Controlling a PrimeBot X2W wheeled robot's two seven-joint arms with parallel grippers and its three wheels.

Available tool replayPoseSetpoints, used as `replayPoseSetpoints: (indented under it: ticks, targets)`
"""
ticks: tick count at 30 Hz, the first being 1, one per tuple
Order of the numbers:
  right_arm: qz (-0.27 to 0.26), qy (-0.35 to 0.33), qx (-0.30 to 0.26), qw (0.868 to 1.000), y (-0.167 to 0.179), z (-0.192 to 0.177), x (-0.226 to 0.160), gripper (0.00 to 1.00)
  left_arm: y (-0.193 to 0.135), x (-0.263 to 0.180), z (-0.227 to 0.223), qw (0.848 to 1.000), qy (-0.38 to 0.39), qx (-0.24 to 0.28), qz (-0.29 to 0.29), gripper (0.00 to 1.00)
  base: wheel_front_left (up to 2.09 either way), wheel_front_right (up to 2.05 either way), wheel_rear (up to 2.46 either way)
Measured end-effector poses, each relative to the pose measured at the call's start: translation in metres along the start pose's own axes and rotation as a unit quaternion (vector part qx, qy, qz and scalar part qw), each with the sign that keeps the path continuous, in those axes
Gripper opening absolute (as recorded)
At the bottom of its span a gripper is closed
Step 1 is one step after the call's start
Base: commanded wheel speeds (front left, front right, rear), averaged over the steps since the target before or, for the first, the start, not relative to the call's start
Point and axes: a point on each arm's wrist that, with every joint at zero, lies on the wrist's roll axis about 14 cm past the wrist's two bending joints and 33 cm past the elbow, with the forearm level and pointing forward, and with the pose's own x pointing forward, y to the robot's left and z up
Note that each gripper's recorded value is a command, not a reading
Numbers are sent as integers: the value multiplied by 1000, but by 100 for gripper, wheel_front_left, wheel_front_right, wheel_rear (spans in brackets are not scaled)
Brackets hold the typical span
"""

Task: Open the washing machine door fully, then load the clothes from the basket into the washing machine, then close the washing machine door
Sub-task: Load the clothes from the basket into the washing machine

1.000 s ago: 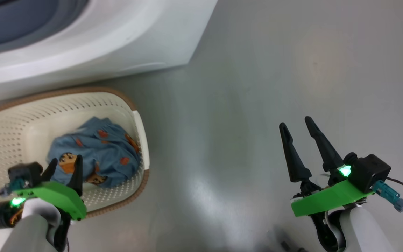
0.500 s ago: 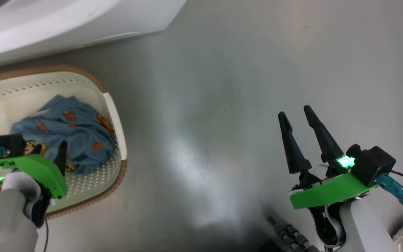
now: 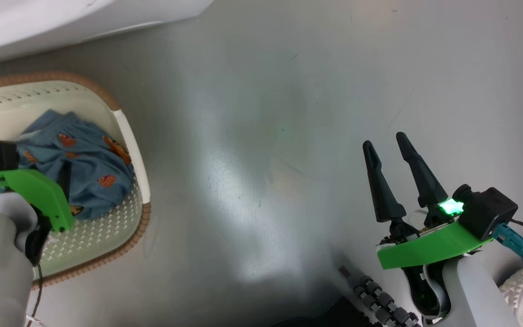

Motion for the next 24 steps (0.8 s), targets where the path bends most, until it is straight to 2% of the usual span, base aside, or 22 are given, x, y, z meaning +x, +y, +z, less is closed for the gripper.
replayPoseSetpoints:
  ticks: [6, 11, 13, 14, 24]
  targets:
    - [-6, 3, -3, 1000, -4, -3, 0, 100, 7, 8, -11, 999, 39, 32, 16, 100, 0, 0, 0]
    - [-12, 5, -5, 1000, -9, -4, 0, 100, 6, 13, -11, 998, 44, 38, 20, 100, 0, 0, 0]
    - [-13, 3, -5, 1000, -10, -3, 1, 100, 6, 13, -11, 998, 43, 37, 23, 30, 0, 0, 0]
    - [-13, 2, -5, 1000, -9, -3, 1, 100, 6, 12, -12, 998, 44, 37, 24, 0, 0, 0, 0]
    - [7, -29, -1, 1000, 4, 19, 7, 100, 6, -9, 5, 999, -14, 29, 33, 0, 0, 0, 0]
